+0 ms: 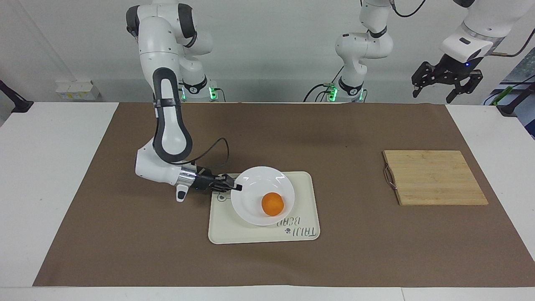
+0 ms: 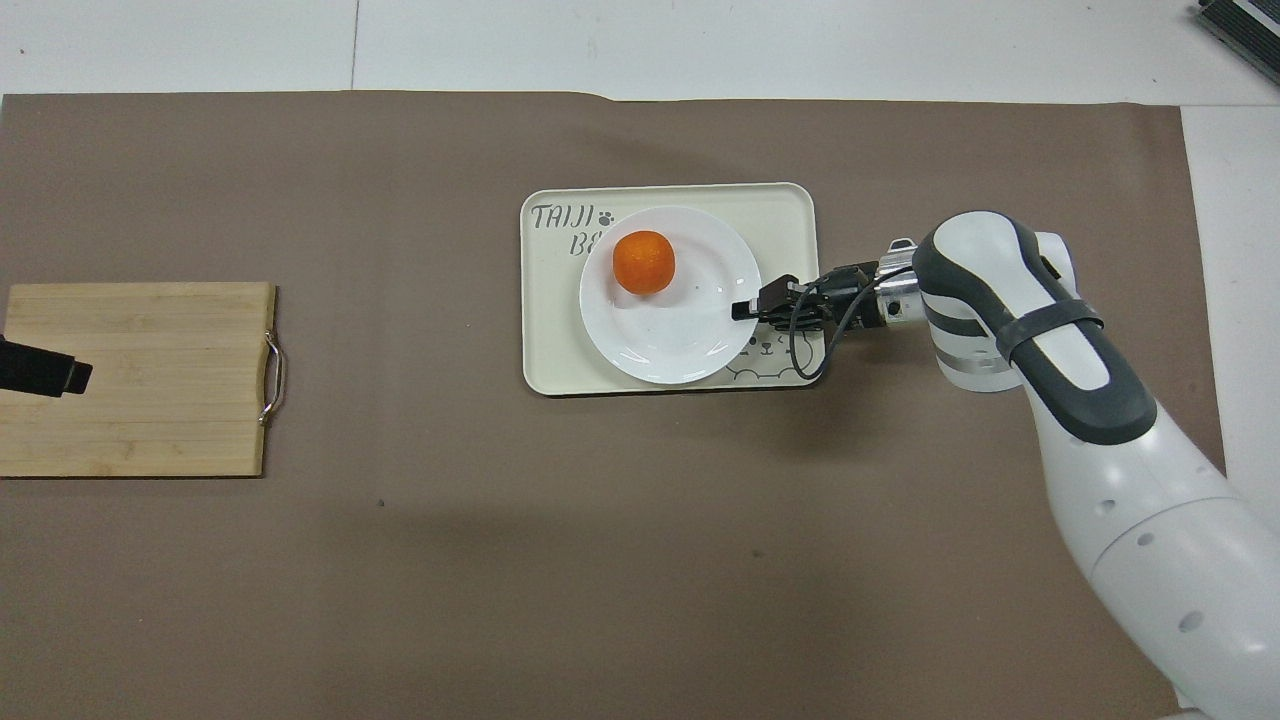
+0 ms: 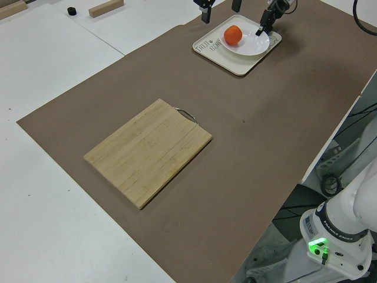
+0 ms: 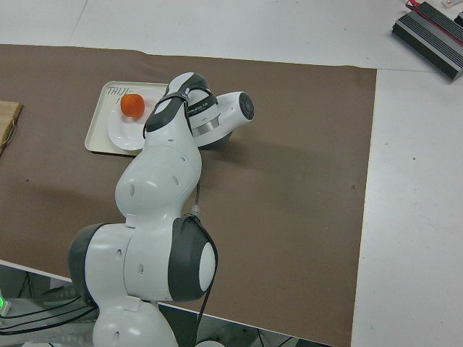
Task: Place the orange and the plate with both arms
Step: 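Carry the plate with the right gripper onto the bear tray, then open the right gripper and release the plate on the tray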
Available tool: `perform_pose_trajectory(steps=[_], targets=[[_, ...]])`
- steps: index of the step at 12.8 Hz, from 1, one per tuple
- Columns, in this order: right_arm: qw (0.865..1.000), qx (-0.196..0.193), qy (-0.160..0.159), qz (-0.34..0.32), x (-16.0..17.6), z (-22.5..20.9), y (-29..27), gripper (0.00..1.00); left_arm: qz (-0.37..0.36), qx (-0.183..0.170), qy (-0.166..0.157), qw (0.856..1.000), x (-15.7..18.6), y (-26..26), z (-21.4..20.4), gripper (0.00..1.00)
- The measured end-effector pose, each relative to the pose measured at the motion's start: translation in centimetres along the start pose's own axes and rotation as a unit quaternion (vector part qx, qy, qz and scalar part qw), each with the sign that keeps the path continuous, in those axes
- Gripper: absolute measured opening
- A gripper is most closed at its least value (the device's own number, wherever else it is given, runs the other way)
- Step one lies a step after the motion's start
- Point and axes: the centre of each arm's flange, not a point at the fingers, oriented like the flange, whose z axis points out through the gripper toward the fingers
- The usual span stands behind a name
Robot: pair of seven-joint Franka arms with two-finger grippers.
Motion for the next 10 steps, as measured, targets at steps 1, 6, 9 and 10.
perform_pose_trajectory(steps=[1,6,9,10], targets=[[1.0,-0.003,0.014,-0.001,0.4,-0.2,-0.1,0.09,0.0,0.0,0.0,1.0,0.0,0.0,0.0,1.0],[0.998,-0.031,0.06,0.011,1.4,-3.8,-4.8,0.66,0.0,0.0,0.0,1.0,0.0,0.0,0.0,1.0],[0.996,-0.052,0.074,0.021,1.0,-6.9,-8.4,1.0,0.0,0.0,0.0,1.0,0.0,0.0,0.0,1.0],[0.995,-0.057,0.081,0.029,0.9,-8.0,-9.2,1.0,0.0,0.0,0.0,1.0,0.0,0.0,0.0,1.0]])
